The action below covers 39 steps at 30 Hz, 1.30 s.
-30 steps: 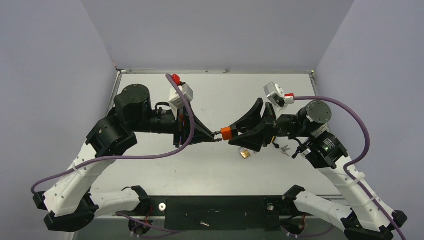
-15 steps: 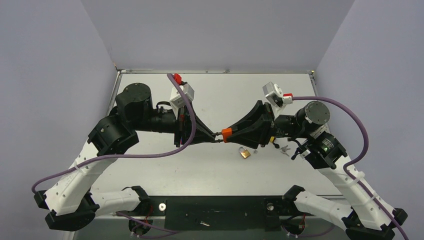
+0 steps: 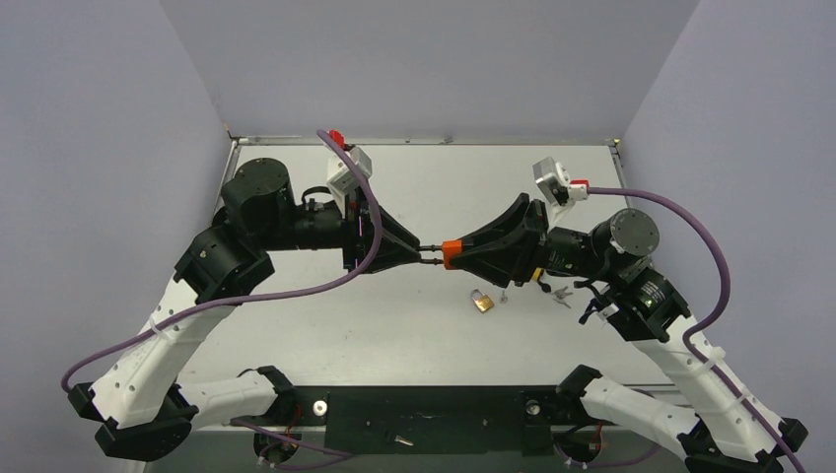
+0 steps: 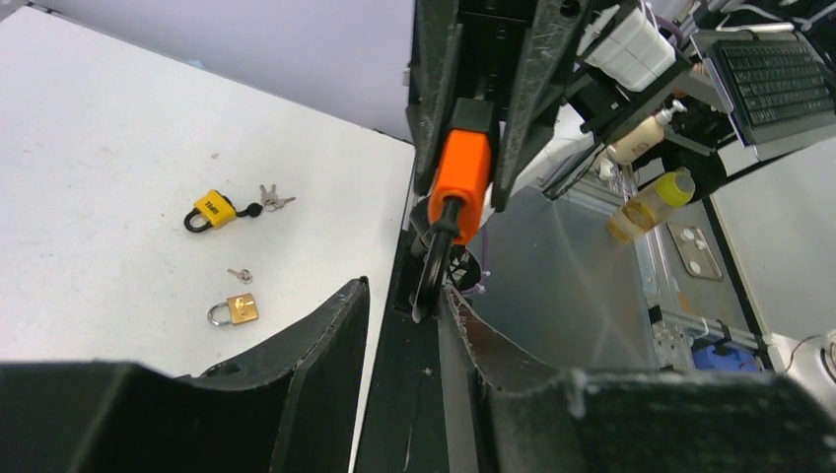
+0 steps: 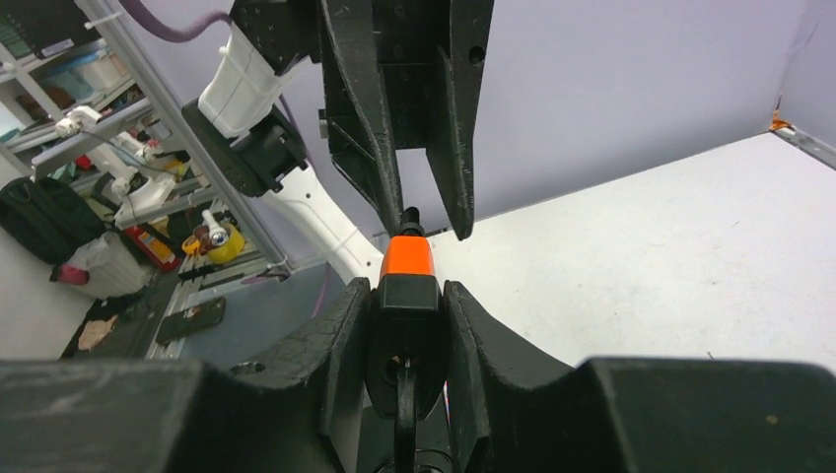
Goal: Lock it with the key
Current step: Pick up the lock from the center of the board, then lock the lock.
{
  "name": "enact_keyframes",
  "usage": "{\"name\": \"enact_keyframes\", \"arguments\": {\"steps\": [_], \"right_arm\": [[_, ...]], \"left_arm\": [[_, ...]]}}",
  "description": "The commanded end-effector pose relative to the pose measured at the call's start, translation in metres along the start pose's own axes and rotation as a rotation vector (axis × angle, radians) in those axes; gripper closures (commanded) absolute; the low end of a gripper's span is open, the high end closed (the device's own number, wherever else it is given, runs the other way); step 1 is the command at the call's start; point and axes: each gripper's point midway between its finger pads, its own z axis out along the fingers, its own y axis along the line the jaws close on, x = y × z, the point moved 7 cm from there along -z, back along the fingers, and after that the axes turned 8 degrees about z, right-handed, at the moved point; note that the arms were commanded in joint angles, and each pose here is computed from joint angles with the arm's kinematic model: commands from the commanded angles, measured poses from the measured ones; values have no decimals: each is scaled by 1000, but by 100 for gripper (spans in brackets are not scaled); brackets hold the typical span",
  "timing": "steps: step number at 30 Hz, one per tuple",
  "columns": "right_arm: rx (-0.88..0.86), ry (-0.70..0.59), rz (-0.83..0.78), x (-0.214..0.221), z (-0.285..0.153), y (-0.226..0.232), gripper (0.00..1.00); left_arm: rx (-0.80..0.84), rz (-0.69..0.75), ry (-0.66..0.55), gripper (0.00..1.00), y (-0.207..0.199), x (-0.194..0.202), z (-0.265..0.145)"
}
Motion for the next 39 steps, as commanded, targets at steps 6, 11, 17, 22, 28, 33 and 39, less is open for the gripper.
{"name": "enact_keyframes", "arguments": {"steps": [6, 11, 17, 22, 28, 33, 39], "right_arm": [[-21, -183, -36, -36, -5, 20, 100], [-23, -192, -19, -39, -3, 18, 100], [-18, -216, -3, -45, 1, 16, 100], [-25, -223, 10, -47, 5, 14, 100], [-6, -233, 15, -49, 7, 11, 100], [16, -250, 18, -50, 5, 9, 100], [18, -266, 6, -53, -1, 14, 100]], "left_arm": [[21, 30, -143, 70, 4, -20, -15], [40, 46, -168, 69, 3, -23, -14], [82, 75, -194, 69, 1, -27, -13], [89, 81, -205, 68, 2, -30, -11], [105, 80, -218, 72, 1, -32, -10], [105, 73, -215, 83, 1, -31, -10], [89, 60, -198, 79, 5, -26, -8]]}}
